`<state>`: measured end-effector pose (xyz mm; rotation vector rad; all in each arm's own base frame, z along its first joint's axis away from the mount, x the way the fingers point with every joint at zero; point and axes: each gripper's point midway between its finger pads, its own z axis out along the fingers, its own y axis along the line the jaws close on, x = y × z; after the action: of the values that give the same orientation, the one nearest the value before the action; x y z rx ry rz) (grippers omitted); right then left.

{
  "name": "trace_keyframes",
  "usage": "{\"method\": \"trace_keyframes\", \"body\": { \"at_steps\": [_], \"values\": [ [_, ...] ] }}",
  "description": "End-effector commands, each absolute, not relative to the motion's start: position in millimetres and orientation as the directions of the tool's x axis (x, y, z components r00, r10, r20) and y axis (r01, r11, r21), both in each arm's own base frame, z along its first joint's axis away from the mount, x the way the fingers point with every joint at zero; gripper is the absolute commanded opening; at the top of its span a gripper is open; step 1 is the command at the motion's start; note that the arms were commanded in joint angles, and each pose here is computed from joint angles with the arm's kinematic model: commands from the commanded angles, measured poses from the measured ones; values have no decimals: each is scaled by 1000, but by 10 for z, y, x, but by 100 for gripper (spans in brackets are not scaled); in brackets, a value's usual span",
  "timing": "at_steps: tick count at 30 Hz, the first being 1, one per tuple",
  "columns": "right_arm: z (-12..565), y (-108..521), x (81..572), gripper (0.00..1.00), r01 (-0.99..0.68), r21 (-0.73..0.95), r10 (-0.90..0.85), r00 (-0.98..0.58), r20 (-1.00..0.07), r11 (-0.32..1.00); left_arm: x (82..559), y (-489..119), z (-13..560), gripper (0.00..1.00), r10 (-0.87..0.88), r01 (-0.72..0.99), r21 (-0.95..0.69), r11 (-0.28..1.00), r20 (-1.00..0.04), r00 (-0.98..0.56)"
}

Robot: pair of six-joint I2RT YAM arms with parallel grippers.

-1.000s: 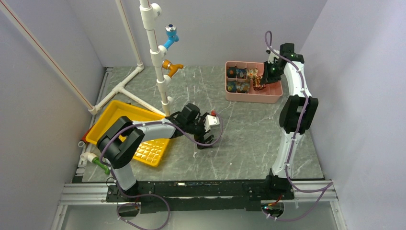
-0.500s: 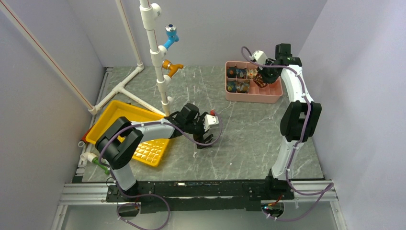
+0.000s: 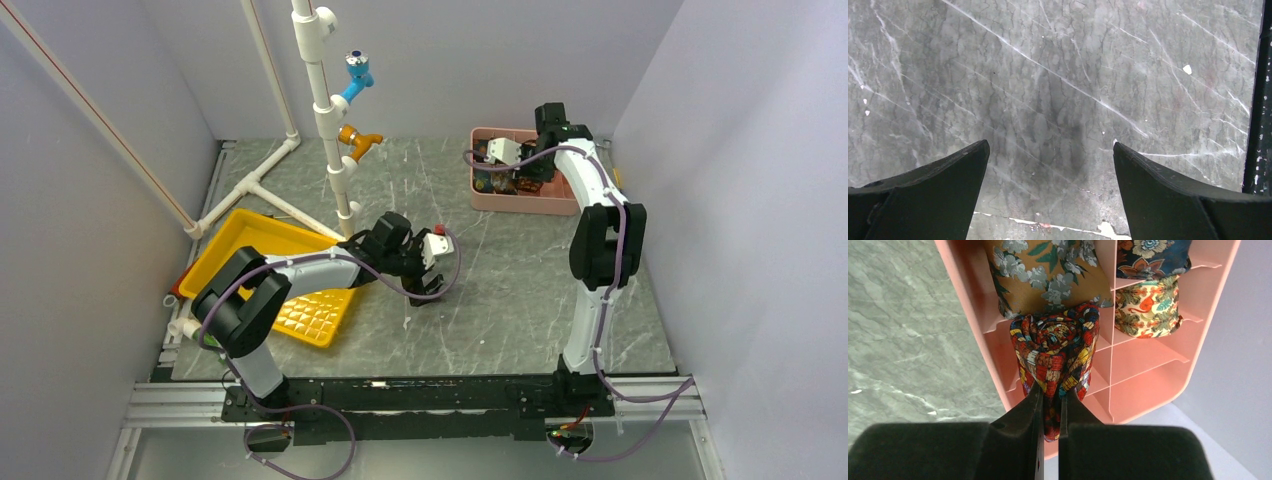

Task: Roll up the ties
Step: Place the tie in the storage box.

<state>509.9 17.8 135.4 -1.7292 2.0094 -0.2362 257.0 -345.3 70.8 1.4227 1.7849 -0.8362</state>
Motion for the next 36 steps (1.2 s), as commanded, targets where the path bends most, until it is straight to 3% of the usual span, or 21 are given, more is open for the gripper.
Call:
{"method": "trace_keyframes", "body": {
  "at_steps": [1,10,26,36],
  "values": [
    [1327,168,5220,0,-882,-459,-984,-24,-177,104,2602,-3419,866,99,505,976,-47,211,-850,-150],
    [1028,17,5279,0,-913,-403,-994,-35,-100,73,2613,-3393,870,99,502,974,-48,220,-851,-155],
    [507,50,5311,0,-942,-330,-994,-31,-107,65,2639,-3312,844,99,518,971,-53,233,-839,-170],
    [1053,102,5388,43,-893,-431,-984,-62,-169,130,2725,-3367,895,99,519,975,-47,218,-840,-157]
  ]
}}
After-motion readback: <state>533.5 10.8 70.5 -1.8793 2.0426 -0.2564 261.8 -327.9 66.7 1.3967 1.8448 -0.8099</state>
